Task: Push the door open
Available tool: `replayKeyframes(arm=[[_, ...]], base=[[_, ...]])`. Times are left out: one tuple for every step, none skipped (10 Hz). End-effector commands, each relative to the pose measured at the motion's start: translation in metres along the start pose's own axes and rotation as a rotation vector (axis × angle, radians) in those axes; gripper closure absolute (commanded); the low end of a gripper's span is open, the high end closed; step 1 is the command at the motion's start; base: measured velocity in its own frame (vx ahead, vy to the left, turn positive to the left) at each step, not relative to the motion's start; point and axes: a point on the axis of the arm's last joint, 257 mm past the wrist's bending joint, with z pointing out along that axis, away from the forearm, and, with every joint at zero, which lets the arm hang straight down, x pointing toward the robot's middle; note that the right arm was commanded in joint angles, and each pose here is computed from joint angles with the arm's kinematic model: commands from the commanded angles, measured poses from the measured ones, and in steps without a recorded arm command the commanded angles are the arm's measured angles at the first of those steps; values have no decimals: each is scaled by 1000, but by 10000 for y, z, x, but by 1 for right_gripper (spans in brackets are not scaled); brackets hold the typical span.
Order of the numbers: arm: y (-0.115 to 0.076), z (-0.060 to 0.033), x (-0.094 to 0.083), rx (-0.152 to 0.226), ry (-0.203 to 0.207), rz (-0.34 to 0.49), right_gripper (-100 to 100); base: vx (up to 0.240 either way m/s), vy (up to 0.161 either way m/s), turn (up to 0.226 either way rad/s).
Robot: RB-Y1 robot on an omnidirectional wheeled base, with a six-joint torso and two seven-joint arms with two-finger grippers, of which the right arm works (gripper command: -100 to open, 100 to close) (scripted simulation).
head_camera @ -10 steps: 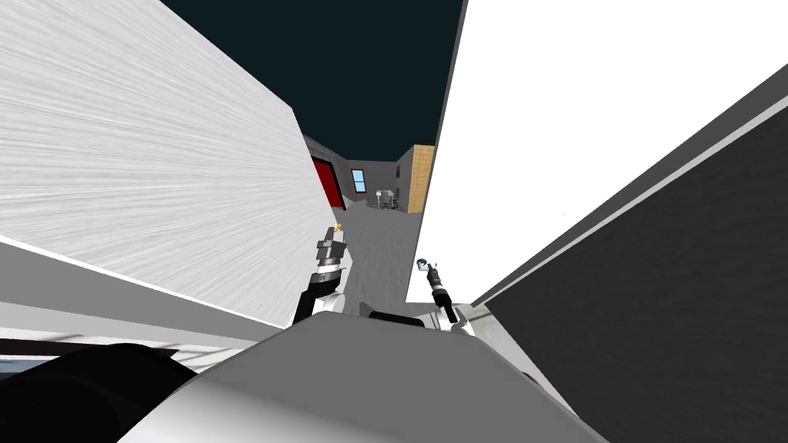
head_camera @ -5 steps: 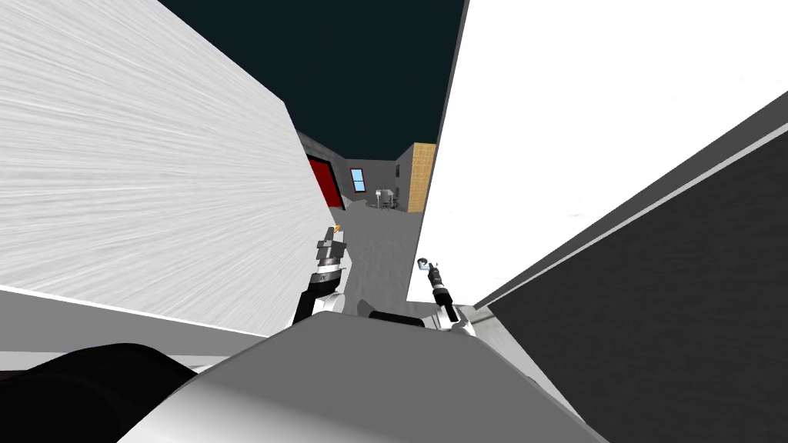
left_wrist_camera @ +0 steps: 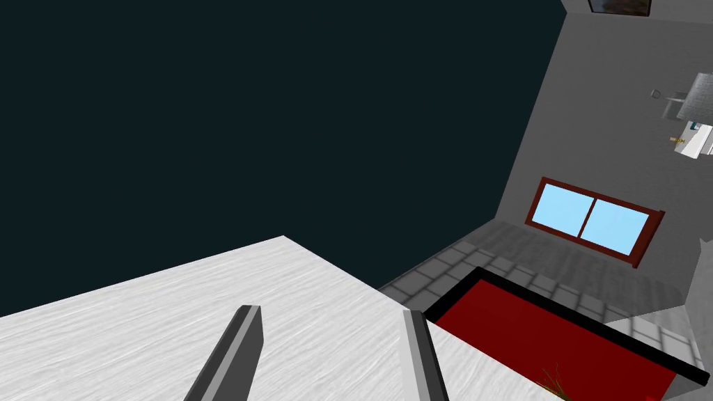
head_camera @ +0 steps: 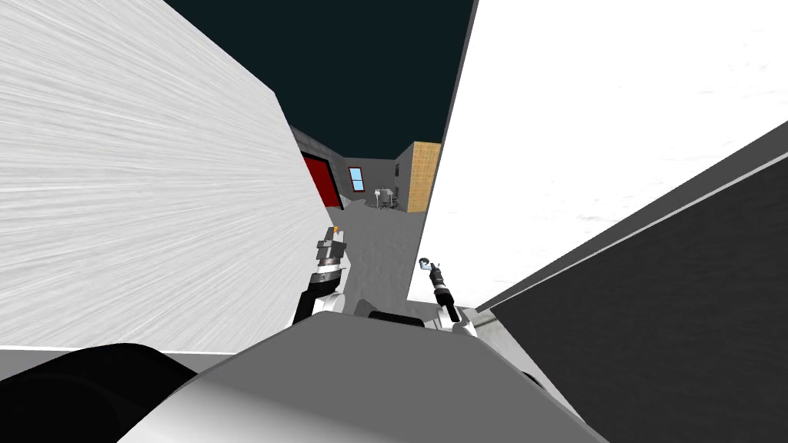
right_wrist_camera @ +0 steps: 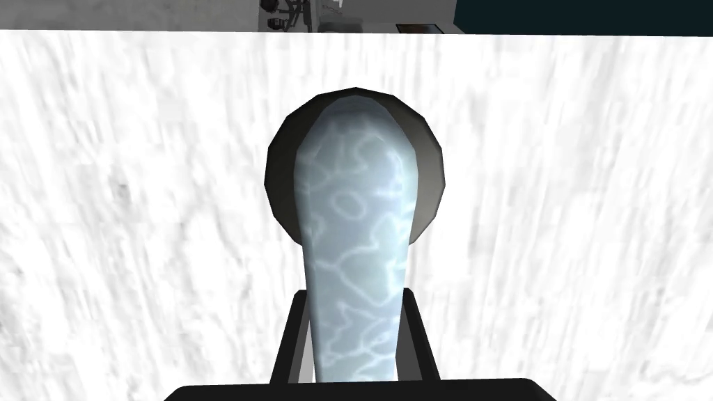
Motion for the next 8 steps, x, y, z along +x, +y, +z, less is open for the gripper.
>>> replayKeyframes(arm=[[27,-13,-150,-3,-34,-5,100],[27,-13,-150,-3,-34,-5,100],[25,-21,-211,-3,-51,-5,100],[25,-21,-211,-3,-51,-5,100],[22,-34,-297,-2,-76,-4,100],[21,-39,-326,-2,-84,-3,100],[18,-49,-379,-1,-99,-2,100],[18,-49,-379,-1,-99,-2,100]], base=[[90,42,-60],[109,74,-44],[114,83,-52],[95,68,-29],[135,91,-67],[169,81,-62],[157,87,-35],[107,62,-27]])
